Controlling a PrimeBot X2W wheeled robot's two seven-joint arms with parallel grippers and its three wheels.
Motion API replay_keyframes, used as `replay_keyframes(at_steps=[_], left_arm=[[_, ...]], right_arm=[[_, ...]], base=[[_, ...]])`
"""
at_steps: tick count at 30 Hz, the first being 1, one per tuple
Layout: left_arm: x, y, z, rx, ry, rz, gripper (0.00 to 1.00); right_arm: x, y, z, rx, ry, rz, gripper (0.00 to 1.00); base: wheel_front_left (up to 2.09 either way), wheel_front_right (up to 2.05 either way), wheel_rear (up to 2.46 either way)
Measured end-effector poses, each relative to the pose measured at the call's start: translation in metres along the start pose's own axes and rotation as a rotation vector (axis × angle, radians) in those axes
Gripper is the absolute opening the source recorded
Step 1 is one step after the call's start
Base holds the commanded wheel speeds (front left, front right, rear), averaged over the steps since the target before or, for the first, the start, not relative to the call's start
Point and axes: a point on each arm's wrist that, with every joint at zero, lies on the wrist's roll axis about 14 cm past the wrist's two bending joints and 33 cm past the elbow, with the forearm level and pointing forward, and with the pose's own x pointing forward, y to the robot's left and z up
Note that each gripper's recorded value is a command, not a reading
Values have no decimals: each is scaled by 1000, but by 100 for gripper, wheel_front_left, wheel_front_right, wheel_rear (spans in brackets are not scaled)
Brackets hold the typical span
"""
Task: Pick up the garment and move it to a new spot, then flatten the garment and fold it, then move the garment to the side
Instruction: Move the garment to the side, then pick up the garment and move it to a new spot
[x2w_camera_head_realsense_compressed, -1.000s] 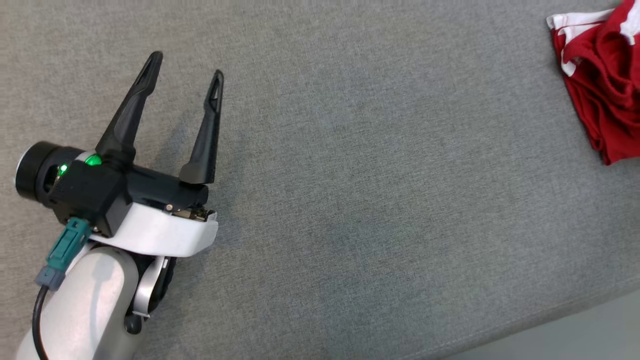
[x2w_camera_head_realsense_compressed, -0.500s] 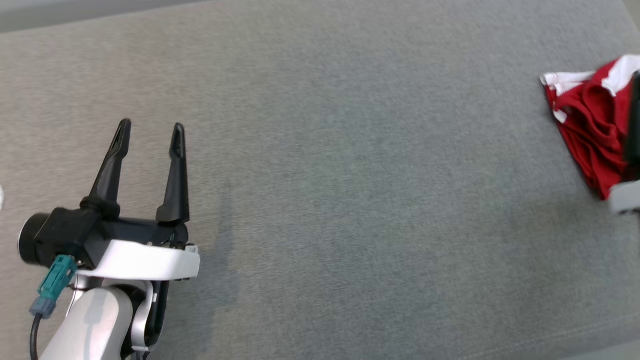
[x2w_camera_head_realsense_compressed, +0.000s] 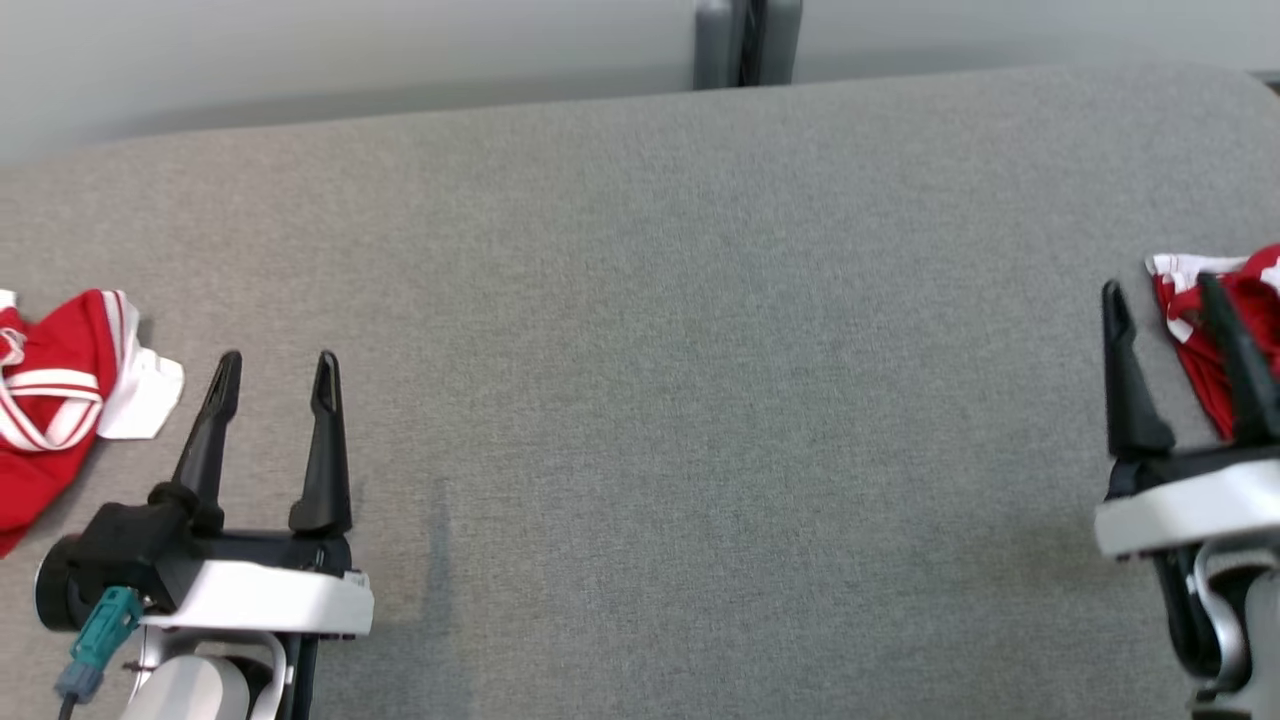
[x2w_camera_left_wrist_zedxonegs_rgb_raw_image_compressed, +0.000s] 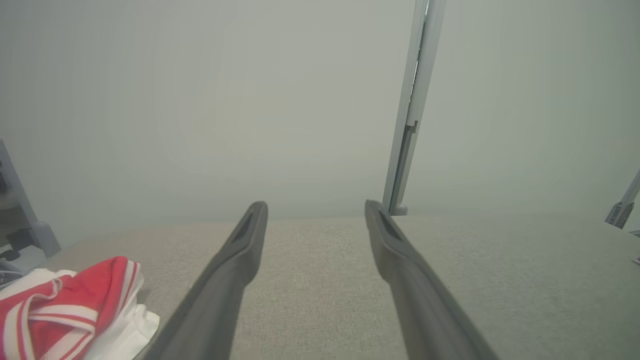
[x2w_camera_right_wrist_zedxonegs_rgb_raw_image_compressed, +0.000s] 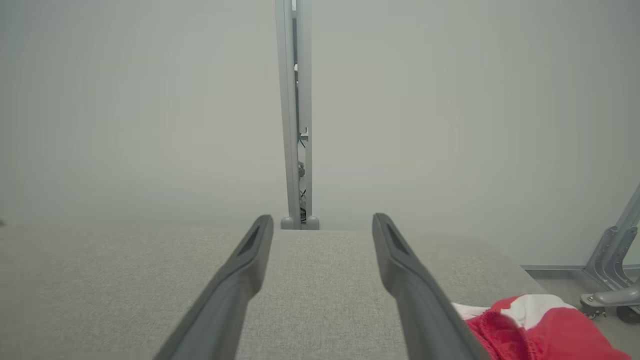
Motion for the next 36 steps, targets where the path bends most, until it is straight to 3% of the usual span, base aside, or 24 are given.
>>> replay_keyframes(at_steps=[8,19,36], left_arm=[[-28,3,7,28,6,3,100],[-50,-5,12,39,19,-19,100],[-55,-4,14,31,23,-11,100]], right_arm=[[-33,18,2,21,39,27,100],[-70,15,8,25,64,2,100],[-75,14,9,35,72,-11,100]], base=[[0,0,0],[0,0,0],[0,0,0]])
